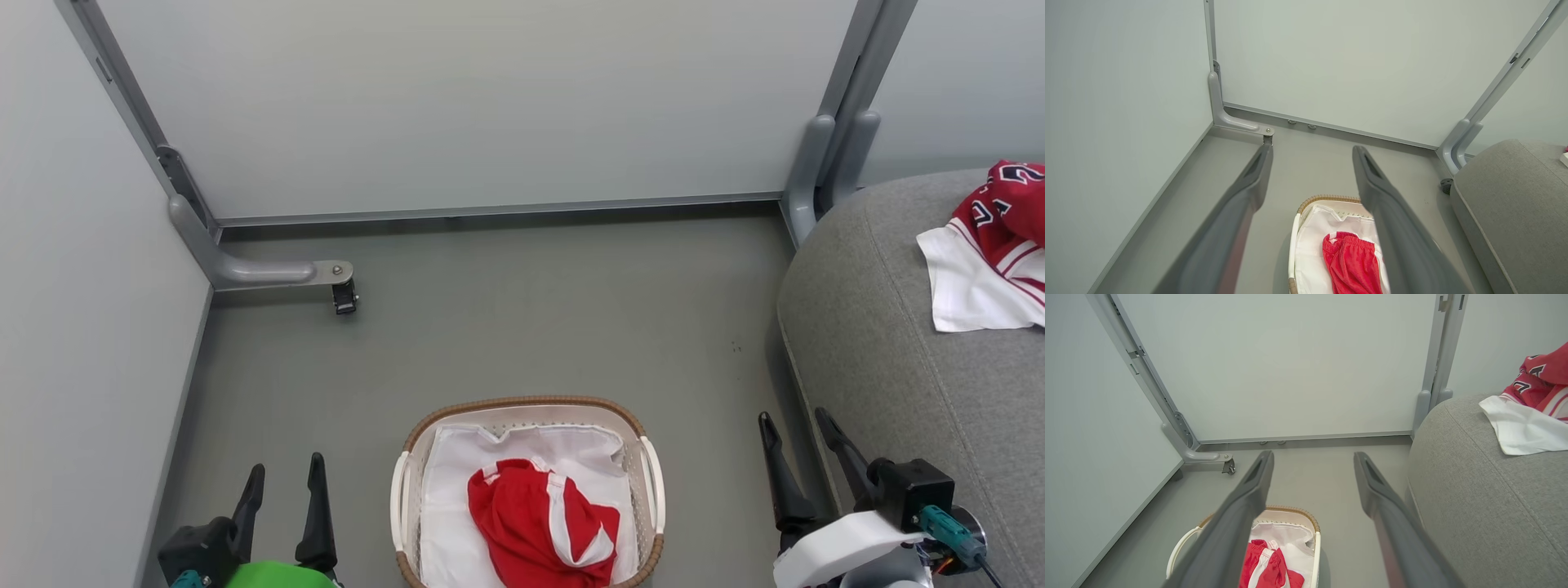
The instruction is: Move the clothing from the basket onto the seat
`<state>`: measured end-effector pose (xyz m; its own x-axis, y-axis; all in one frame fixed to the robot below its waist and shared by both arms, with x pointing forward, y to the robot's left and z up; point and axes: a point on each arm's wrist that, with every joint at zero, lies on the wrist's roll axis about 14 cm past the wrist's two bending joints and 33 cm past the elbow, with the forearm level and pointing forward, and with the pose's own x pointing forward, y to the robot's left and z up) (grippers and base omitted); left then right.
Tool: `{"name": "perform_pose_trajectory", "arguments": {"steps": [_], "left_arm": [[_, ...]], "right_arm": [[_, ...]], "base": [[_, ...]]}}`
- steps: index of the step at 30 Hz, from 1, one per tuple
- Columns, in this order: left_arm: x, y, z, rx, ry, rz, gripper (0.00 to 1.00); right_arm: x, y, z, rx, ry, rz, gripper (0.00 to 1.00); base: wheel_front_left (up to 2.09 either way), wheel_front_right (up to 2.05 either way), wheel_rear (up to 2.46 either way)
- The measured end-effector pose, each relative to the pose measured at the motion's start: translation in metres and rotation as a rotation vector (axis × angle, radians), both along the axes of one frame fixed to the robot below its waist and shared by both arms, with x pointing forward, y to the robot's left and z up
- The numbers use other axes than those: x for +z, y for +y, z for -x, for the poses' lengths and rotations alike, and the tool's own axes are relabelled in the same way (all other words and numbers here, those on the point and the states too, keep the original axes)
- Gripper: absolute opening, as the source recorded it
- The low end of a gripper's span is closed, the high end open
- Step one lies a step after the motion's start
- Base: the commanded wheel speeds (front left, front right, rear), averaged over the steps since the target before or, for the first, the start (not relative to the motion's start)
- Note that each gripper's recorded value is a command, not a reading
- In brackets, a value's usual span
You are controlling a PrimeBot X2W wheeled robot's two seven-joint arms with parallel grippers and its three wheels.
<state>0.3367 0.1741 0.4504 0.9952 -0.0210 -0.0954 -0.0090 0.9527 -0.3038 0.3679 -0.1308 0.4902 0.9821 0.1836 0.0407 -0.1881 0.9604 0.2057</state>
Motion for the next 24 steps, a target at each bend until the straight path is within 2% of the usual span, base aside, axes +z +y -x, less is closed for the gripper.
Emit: {"name": "perform_pose_trajectory", "arguments": {"steps": [15,24], "left_arm": [[-0.002,-0.009,-0.006,-0.042,0.004,-0.019,1.0],[0.02,-0.049,-0.073,-0.223,-0.051,-0.106,1.0]], "right_arm": [[0.0,-0.006,-0.007,-0.018,-0.002,0.006,1.0],[0.025,-0.013,-0.053,-0.041,-0.094,0.038,1.0]], "base": [[0.0,0.0,0.0],[0.0,0.0,0.0]]}}
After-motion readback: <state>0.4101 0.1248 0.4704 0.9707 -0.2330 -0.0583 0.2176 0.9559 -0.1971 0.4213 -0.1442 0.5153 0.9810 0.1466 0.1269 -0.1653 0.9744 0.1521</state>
